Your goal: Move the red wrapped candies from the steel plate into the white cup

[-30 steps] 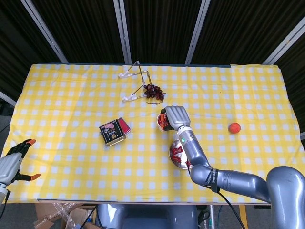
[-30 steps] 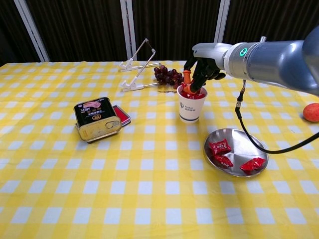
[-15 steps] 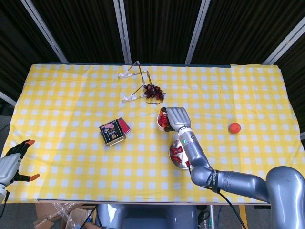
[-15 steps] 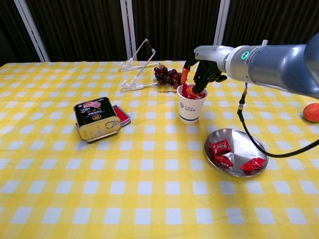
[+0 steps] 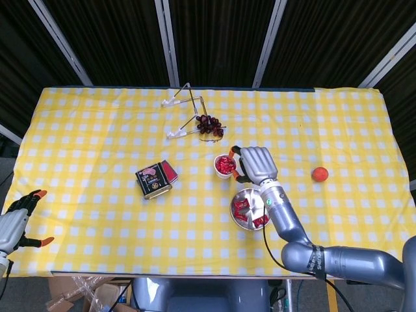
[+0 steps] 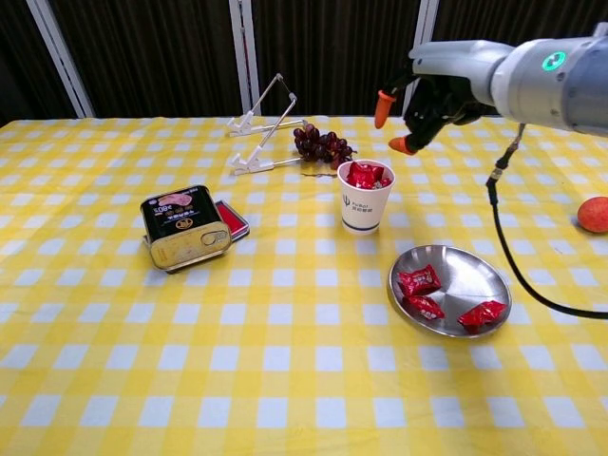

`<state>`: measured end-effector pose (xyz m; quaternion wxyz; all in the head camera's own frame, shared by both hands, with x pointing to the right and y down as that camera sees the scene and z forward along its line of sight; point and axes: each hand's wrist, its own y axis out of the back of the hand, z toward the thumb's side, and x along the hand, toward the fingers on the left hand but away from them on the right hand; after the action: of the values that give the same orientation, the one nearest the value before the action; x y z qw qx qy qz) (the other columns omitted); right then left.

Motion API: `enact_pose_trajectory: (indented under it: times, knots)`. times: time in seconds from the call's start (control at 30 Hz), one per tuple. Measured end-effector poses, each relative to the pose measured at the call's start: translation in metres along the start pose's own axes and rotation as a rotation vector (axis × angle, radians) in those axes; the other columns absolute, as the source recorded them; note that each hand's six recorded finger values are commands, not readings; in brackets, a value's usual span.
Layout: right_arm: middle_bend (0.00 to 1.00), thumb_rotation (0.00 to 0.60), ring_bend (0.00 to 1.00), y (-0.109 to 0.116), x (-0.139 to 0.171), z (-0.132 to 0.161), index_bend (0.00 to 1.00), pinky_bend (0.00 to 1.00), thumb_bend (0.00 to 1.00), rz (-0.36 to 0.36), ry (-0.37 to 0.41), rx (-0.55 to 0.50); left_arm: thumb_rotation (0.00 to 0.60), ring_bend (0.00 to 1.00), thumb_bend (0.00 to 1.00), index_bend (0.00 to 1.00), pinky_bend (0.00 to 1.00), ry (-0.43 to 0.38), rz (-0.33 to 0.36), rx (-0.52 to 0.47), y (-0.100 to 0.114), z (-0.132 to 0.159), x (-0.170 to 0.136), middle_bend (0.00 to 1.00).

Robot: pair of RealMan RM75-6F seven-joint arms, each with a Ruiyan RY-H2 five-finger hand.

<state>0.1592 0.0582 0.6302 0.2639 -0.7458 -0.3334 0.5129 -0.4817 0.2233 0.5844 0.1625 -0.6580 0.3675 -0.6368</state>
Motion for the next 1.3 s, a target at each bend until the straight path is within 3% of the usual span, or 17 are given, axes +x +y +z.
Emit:
enact_pose_trajectory:
  times: [0.3, 0.63, 1.17, 1.3]
  knots:
    - [0.81, 0.6, 0.96, -0.041, 0.039, -0.04, 0.4, 0.93, 0.37, 0.108, -0.062, 0.088, 0.6, 0.0, 0.09, 0.0, 0.0, -0.006, 0.007, 0.009, 0.0, 0.002, 0.0, 0.0]
    - [0.81, 0.6, 0.96, -0.088, 0.049, -0.031, 0.4, 0.93, 0.37, 0.195, -0.024, 0.071, 0.6, 0.0, 0.09, 0.0, 0.0, -0.001, 0.011, 0.008, 0.0, 0.001, 0.001, 0.0]
    - [0.81, 0.6, 0.96, -0.121, 0.059, -0.03, 0.4, 0.93, 0.35, 0.268, -0.021, 0.085, 0.6, 0.0, 0.09, 0.0, 0.0, 0.002, 0.009, 0.01, 0.0, 0.001, 0.001, 0.0]
    - [0.81, 0.6, 0.96, -0.123, 0.058, -0.033, 0.46, 0.93, 0.35, 0.269, -0.03, 0.083, 0.6, 0.0, 0.09, 0.0, 0.0, 0.002, 0.009, 0.01, 0.0, 0.001, 0.001, 0.0]
